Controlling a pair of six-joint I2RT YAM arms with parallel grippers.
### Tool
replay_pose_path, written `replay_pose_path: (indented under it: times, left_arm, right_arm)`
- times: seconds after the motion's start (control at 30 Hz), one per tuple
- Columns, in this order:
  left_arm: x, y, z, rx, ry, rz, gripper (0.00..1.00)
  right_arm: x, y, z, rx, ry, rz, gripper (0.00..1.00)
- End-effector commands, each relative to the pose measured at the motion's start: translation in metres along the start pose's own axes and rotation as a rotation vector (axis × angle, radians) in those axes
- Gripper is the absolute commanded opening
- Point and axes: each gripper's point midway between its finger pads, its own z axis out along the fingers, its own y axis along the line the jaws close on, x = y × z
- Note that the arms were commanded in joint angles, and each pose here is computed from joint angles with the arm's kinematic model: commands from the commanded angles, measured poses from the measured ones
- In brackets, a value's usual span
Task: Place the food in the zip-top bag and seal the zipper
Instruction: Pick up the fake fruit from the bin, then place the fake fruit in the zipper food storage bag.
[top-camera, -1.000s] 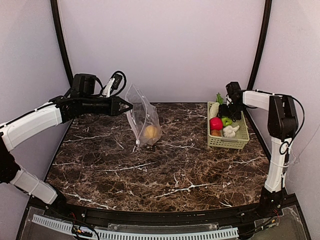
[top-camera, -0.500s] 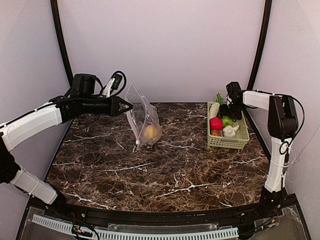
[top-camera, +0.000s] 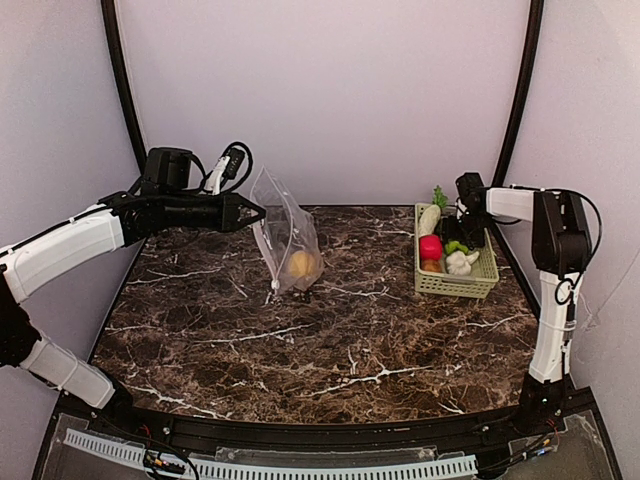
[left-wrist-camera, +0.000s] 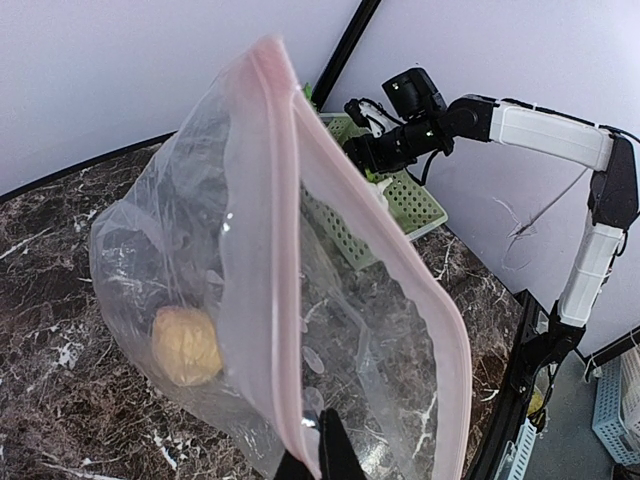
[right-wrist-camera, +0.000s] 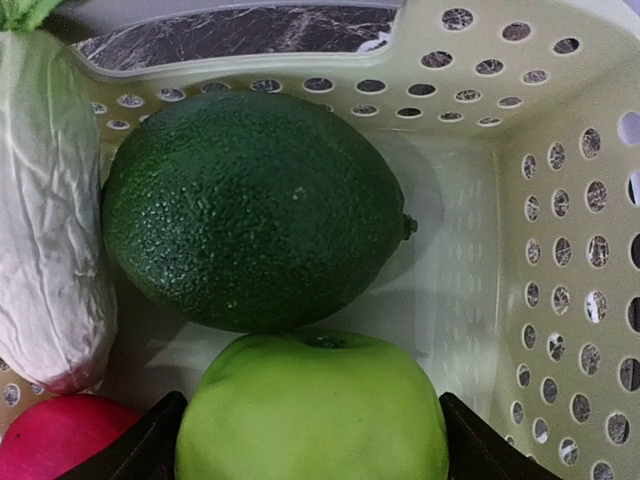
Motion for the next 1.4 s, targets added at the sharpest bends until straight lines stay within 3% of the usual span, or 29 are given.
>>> replay_pose_path:
  times: [0.0, 0.27, 0.63, 0.8, 1.1, 1.37]
  left_arm:
    - [0.001, 0.0, -0.005, -0.006, -0.001, 0.014, 0.01]
    - [0.0, -0.001, -0.006, -0.002, -0.002, 0.013, 0.01]
    - [-0.001, -0.003, -0.007, 0.006, -0.008, 0.011, 0.01]
    - [-0.001, -0.003, -0.006, 0.011, -0.008, 0.008, 0.01]
    - [-0.002, -0.007, -0.008, 0.028, -0.018, 0.014, 0.01]
    - [-0.004, -0.011, -0.011, 0.043, -0.029, 0.021, 0.01]
  right_arm:
    - [0.002, 0.004, 0.003, -0.004, 0.013, -0.005, 0.76]
    - [-0.009, -0.001, -0.02, 0.013, -0.036, -0.007, 0.7]
    - [-0.03, 0.023, -0.145, -0.105, -0.244, -0.064, 0.67]
    - [-0.011, 0.091, -0.219, -0.292, -0.336, -0.207, 0.66]
    - [0.066, 0.252, -0.375, -0.831, -0.461, -0.573, 0.66]
    - [0.145, 0.351, -0.449, -1.206, -0.497, -0.824, 0.66]
